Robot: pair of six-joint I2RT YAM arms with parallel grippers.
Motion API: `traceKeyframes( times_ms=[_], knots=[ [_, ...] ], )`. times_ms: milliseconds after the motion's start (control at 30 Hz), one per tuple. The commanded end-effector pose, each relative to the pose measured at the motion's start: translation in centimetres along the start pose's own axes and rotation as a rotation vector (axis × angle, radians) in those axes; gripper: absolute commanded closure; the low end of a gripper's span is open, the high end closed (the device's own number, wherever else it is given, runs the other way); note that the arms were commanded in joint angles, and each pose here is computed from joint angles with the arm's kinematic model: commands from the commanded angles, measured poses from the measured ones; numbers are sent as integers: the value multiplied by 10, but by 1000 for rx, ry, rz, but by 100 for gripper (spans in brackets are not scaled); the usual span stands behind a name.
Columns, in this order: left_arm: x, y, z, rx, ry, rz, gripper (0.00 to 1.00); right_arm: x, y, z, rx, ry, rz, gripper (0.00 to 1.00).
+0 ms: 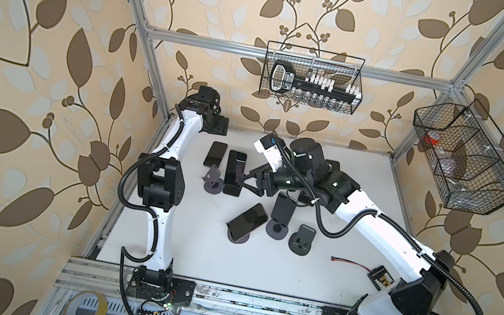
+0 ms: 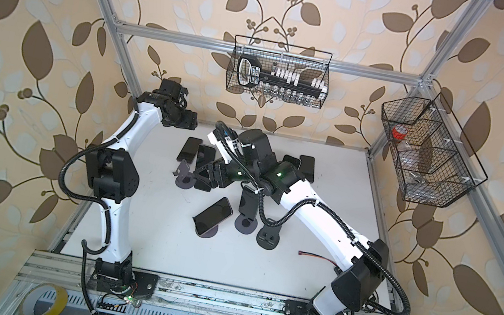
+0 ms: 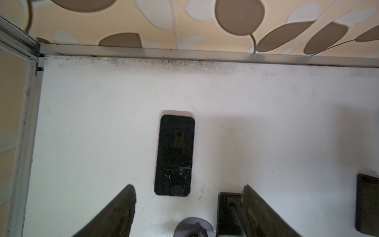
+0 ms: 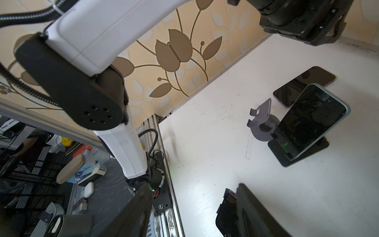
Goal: Remove the phone from the phone stand
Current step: Place the phone at the top-left of the table, then remove the phone from the phone stand.
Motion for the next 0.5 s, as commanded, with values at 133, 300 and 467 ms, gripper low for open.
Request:
traceKeyframes(
  times_ms=[133,300,467],
  knots=[
    [-72,-23,-11,1,-108,-111,19,-17,21,9,32,-25,-54,34],
    [-99,-34,-26,22,-132,-146,19,-20,33,8,51,-30,-78,34],
    [-124,-43,-38,36,-161,-178,19,-23,42,6,76,-34,-116,34]
  ],
)
Point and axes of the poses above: each gripper's point midway between its finger pads, its own x axis out along the fingers, its own y axis along the line the jaws close on, z = x × y, the point moved 10 cm from there along -x, back along the fingers, and after that the axes turned 8 degrees about -x, right-handed, at the moved point
